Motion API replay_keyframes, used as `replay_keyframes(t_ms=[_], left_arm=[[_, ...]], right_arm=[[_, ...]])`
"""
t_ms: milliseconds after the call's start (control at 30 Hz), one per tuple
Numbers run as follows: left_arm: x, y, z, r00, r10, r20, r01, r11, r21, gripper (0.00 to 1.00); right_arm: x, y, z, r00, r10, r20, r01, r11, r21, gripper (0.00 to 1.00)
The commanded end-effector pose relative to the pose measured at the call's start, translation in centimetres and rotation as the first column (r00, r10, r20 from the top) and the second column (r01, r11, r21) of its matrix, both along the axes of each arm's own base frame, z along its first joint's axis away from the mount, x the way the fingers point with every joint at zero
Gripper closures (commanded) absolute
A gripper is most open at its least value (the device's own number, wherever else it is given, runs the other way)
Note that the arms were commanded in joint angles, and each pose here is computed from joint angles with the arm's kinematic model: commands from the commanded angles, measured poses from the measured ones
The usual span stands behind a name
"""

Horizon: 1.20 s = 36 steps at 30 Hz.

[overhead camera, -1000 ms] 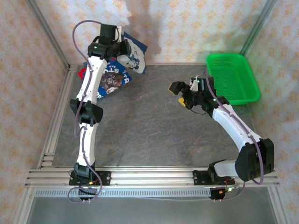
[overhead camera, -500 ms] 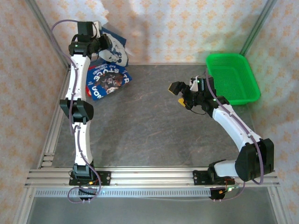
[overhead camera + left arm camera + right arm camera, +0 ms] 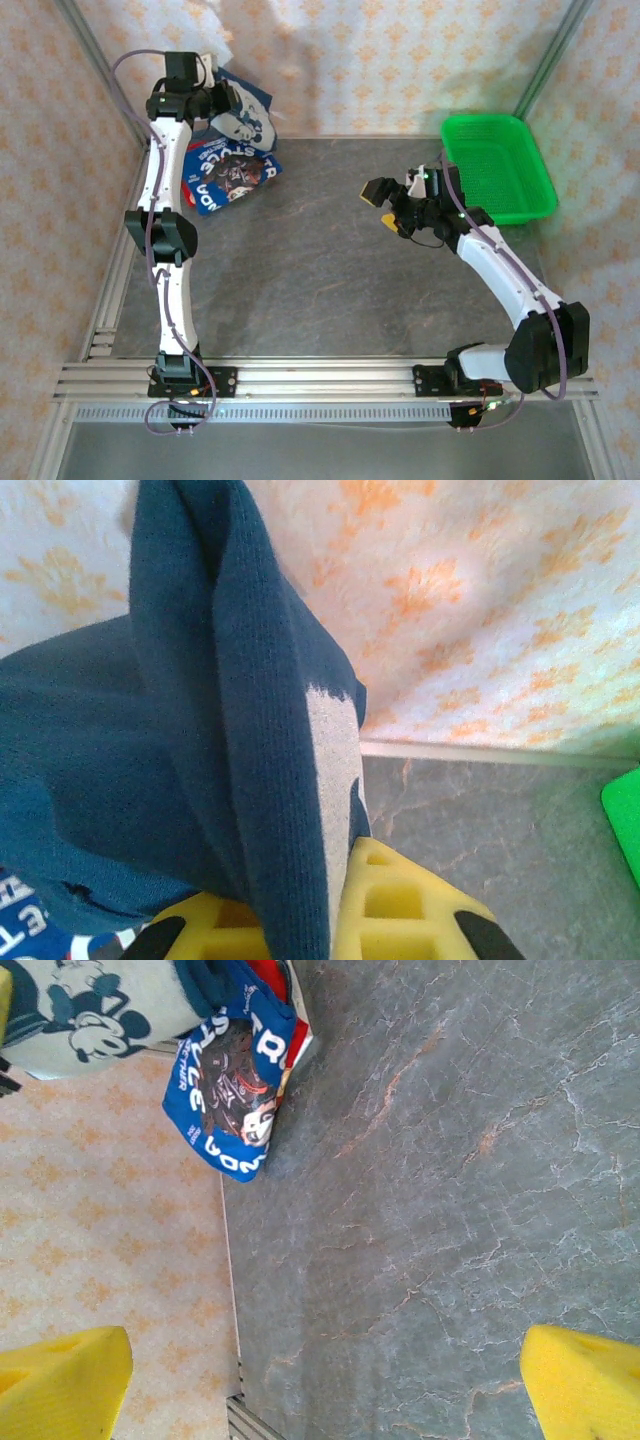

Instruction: Fold and stack the t-shirts

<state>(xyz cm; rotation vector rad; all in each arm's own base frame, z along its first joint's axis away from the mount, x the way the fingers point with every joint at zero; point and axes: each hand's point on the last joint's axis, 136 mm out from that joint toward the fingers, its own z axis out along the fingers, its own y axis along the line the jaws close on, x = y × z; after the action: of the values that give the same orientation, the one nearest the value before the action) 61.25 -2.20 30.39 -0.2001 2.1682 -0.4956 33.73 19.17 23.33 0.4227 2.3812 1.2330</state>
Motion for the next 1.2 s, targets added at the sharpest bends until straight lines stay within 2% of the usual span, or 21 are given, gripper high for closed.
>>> replay_keyframes(t_ms=[0, 233, 500, 800, 1000, 1167], left_arm=[[-1.6, -1.4, 2.8, 0.996, -0.069, 0.054, 0.069, 0.998, 0.009, 1.00], [-3.9, -1.5, 0.2, 0.998, -0.062, -0.018, 0.063, 0.998, 0.031, 1.00], [-6.3, 2.8, -3.4, 0.993, 0.088, -0.076, -0.090, 0.995, -0.035, 1.00], [-6.6, 5.8, -8.1, 0.976, 0.179, -0.119, -0.190, 0.978, -0.087, 1.00], [-6.2, 7.0, -10.3, 0.960, 0.252, -0.123, -0.272, 0.945, -0.184, 1.00], [-5.7, 8.4, -11.5, 0.926, 0.357, -0.123, -0.377, 0.890, -0.256, 1.00]], right_arm=[[-0.3, -0.1, 0.5, 1.000, 0.017, 0.026, -0.017, 1.000, 0.001, 0.01], [0.1, 0.0, 0.4, 1.000, 0.014, 0.026, -0.015, 1.000, 0.014, 0.01], [0.4, 0.1, 0.2, 1.000, 0.009, 0.021, -0.010, 1.000, 0.022, 0.01], [0.3, 0.1, 0.1, 1.000, 0.005, 0.019, -0.005, 1.000, 0.023, 0.01], [0.4, 0.0, 0.0, 1.000, -0.002, 0.016, 0.001, 1.000, 0.019, 0.01], [0.7, -0.1, 0.3, 1.000, -0.010, 0.023, 0.010, 1.000, 0.015, 0.01]])
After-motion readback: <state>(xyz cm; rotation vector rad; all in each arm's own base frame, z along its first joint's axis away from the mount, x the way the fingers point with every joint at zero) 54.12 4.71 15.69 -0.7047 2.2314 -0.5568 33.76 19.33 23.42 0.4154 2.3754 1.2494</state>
